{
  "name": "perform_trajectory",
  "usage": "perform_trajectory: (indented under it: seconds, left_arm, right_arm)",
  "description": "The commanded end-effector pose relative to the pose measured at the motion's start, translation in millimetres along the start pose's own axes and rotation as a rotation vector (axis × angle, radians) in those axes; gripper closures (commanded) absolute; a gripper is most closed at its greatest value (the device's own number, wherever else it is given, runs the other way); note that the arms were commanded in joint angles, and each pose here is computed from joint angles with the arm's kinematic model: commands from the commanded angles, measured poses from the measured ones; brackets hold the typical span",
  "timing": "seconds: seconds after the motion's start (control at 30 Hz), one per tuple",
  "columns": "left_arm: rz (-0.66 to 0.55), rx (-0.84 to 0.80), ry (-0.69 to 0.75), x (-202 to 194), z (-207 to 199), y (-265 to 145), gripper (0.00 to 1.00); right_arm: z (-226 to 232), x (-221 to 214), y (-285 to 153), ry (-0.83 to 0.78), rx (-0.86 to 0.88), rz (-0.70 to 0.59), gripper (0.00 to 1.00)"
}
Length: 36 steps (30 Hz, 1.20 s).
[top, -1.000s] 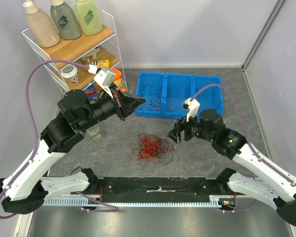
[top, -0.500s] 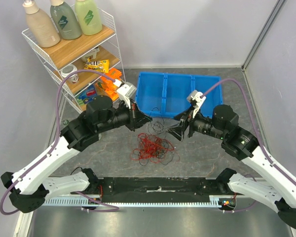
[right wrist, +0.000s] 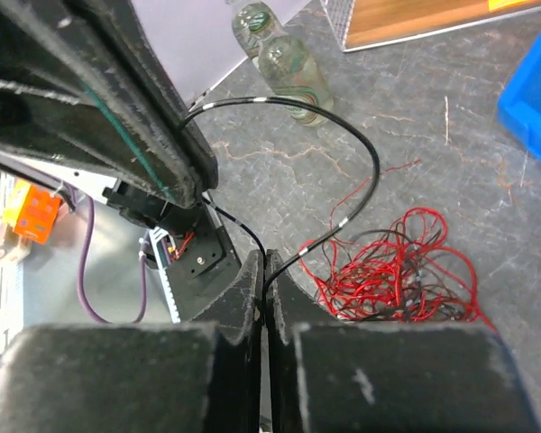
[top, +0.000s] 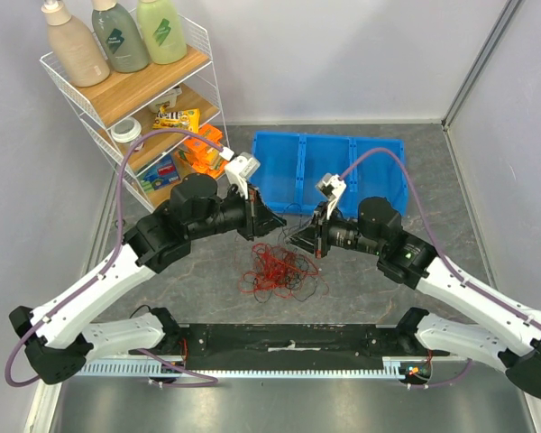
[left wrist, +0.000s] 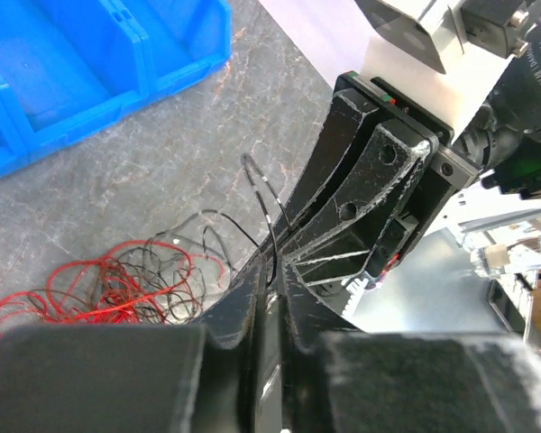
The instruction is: Untangle the cables
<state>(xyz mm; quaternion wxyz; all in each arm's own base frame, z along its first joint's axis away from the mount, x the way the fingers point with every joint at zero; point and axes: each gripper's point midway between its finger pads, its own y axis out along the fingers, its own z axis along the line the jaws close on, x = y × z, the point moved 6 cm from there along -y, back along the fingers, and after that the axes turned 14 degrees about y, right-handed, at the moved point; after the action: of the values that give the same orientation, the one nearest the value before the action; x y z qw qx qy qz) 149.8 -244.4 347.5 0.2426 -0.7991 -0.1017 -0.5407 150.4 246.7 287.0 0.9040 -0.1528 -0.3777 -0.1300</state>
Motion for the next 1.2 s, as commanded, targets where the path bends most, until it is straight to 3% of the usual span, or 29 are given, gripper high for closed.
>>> perform_trajectory:
  seconds: [0.0,0.03,0.07,0.13,0.27,0.37,0.5,0.63,0.67,0.73,0.77,0.87,0.93,1.03,1.17]
  left_arm:
    - [-0.022,0.035,-0.014,5.9,2.7,1.4,0.67]
    - [-0.017,0.087,-0.015,4.3,8.2,-1.6,0.47]
    - [-0.012,0.16,-0.015,1.3,16.4,-5.7,0.35]
    - [-0.031,0.279,-0.018,-2.2,29.2,-15.3,0.19]
    - [-0.091,0.377,-0.02,-7.4,38.9,-35.0,0.15]
    - [-0.092,0.383,-0.037,-20.8,42.4,-35.9,0.18]
    - [0.006,0.324,-0.089,-51.9,43.2,-15.8,0.2]
    - [0.115,0.247,-0.148,-88.5,43.0,5.1,0.2]
    - [0.125,0.223,-0.165,-95.7,42.0,9.0,0.19]
    - [0.158,0.189,-0.197,-115.2,42.8,16.3,0.16]
    - [0.165,0.174,-0.206,-119.5,42.3,18.7,0.16]
    - [0.215,0.176,-0.216,-133.1,45.7,26.2,0.12]
    - [0.233,0.192,-0.211,-137.5,49.8,30.9,0.12]
    - [0.253,0.209,-0.19,-140.8,55.6,40.6,0.14]
    - [0.306,0.234,-0.19,-152.1,63.5,55.8,0.22]
  right_arm:
    - [-9.7,15.7,-4.8,0.004,-0.143,-0.111,1.0]
    - [-15.6,19.5,-9.0,0.004,-0.209,-0.142,1.0]
    - [-27.2,21.9,-15.0,0.005,-0.316,-0.168,1.0]
    - [-48.5,33.4,-30.5,-0.006,-0.541,-0.223,1.0]
    - [-92.3,75.4,-67.4,-0.017,-0.885,-0.301,1.0]
    - [-130.3,116.4,-98.1,0.015,-1.014,-0.378,1.0]
    - [-178.8,149.0,-96.0,0.067,-1.035,-0.374,1.0]
    - [-242.4,143.5,-84.9,0.136,-1.096,-0.299,0.99]
    - [-256.5,136.2,-80.0,0.154,-1.101,-0.268,0.93]
    - [-275.1,120.2,-74.6,0.189,-1.135,-0.168,0.59]
    - [-278.9,111.7,-74.0,0.2,-1.169,-0.119,0.51]
    - [-249.4,104.3,-77.7,0.086,-1.255,-0.13,0.34]
    - [-214.7,92.0,-62.0,0.011,-1.197,-0.113,0.3]
    - [-168.3,53.3,-30.1,0.0,-0.972,-0.032,0.29]
    - [-124.1,-33.8,7.0,0.045,-0.609,0.137,0.31]
